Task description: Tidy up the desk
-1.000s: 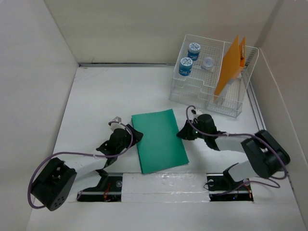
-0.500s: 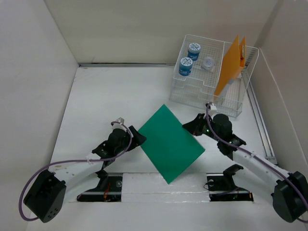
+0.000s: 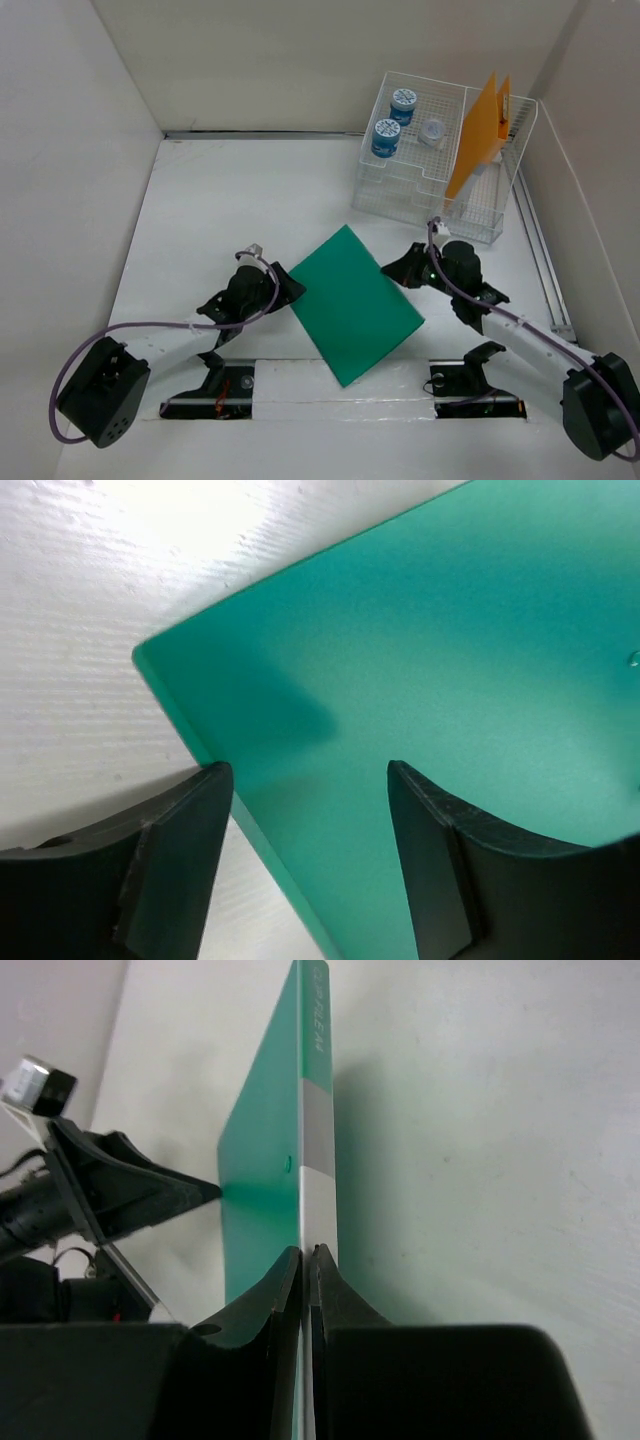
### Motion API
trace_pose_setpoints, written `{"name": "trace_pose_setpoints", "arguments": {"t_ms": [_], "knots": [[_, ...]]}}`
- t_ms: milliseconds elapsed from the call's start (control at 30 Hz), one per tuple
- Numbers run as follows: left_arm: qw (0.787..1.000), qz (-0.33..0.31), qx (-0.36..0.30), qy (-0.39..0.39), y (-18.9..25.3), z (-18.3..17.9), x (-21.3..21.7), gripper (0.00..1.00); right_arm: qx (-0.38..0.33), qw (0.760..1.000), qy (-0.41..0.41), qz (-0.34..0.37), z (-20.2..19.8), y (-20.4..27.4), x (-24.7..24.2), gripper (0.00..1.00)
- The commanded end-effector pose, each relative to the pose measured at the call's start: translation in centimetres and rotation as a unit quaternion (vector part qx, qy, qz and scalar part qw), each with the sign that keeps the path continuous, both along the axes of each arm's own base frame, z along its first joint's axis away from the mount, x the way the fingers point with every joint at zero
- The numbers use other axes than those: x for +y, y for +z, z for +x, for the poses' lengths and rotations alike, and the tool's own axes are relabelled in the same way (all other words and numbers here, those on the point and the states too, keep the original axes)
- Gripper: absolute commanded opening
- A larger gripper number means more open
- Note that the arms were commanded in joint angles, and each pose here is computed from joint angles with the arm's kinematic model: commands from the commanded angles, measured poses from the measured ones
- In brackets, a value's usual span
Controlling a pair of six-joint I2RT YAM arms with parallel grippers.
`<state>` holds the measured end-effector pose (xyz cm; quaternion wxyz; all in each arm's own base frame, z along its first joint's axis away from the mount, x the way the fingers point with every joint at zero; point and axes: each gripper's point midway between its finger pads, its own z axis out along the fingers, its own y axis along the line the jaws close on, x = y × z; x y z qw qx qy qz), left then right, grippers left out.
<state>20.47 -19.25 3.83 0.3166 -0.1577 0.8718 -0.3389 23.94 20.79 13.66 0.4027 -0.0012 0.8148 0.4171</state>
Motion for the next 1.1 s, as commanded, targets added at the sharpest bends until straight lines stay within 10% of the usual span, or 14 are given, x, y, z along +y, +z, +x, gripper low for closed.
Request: {"name": "trace_pose_setpoints", "arguments": {"t_ms": [0,333,433,600,767,867,1067], "knots": [[1.0,0.014,-0.005,-0.007,0.0,0.6,-0.3,0.59,0.033,0.998,0.045,0.02,-2.1,-1.7,1.5,0.0],[0.999,0.034,0.013,-0.004,-2.5,0.9,-0.4,0.27,0.149,0.982,0.11,-0.041,-6.7,-9.5,3.3,0.01],[0.999,0.04,0.02,-0.009,-3.1,0.8,-0.4,0.03,0.166,0.979,0.111,-0.042,-7.1,-10.4,3.4,0.28],[0.999,0.038,0.02,-0.013,-3.6,0.6,-0.5,0.0,0.193,0.974,0.104,-0.053,-7.8,-12.0,3.1,0.67],[0.999,0.036,0.03,-0.018,-4.5,0.3,-0.6,0.0,0.193,0.973,0.112,-0.052,-6.7,-12.3,4.6,0.72],[0.999,0.03,0.033,-0.022,-4.9,0.1,-0.8,0.0,0.219,0.964,0.146,-0.047,-7.4,-13.5,6.4,0.69],[0.999,0.019,0.03,-0.023,-5.1,-0.4,-0.8,0.0,0.232,0.961,0.134,-0.066,-6.7,-15.5,7.1,0.1]]}}
